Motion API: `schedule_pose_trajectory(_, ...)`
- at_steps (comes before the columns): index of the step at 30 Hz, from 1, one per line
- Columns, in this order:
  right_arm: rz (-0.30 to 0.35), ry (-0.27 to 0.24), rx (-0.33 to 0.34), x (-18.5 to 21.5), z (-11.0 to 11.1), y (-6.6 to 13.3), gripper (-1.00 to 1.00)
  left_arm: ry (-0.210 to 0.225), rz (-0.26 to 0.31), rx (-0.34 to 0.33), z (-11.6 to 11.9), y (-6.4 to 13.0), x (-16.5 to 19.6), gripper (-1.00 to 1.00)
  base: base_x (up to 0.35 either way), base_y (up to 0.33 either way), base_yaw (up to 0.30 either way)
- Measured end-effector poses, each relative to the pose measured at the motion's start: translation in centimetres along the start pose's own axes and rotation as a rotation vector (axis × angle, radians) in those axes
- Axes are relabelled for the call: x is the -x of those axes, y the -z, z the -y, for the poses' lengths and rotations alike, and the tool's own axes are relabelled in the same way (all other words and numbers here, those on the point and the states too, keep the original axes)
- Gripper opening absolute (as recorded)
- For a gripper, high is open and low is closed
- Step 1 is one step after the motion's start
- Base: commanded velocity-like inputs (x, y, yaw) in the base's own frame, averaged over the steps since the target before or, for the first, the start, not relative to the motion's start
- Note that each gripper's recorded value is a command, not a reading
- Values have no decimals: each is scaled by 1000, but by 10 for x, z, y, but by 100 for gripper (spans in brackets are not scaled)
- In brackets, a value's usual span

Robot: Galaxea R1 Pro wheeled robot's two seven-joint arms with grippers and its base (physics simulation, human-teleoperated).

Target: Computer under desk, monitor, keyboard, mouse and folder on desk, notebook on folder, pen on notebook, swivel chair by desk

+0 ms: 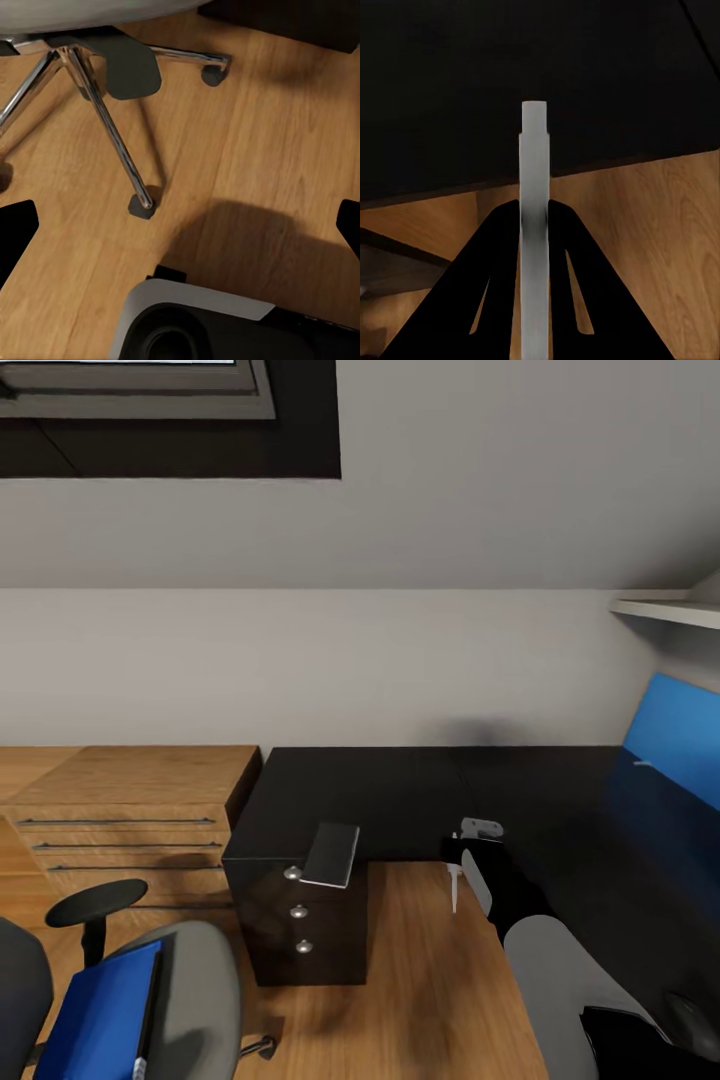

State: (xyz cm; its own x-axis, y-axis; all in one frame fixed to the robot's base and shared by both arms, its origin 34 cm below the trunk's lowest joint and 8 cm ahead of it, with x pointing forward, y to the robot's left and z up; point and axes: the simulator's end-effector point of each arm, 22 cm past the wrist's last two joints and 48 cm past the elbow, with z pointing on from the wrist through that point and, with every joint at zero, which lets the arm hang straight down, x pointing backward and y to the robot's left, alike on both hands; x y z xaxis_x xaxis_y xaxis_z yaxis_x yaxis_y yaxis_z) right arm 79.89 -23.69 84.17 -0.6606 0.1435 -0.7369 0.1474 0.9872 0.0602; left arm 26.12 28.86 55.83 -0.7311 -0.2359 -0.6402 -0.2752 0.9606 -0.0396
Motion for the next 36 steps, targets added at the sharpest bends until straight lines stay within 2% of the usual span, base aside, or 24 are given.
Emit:
schedule_pose_trajectory(11,-5,0,-2,-2,1,-2,-100,0,-5,3,-1,0,-1,100,41,-158,11)
schedule_pose_trajectory(27,-3,0,-5,-2,4,-2,-100,0,-3,1,0,0,-1,100,67,-12,0)
schedule_pose_trajectory(36,-2,-1,-7,-1,5,-1,-100,0,-3,0,0,1,-1,100,270,0,0)
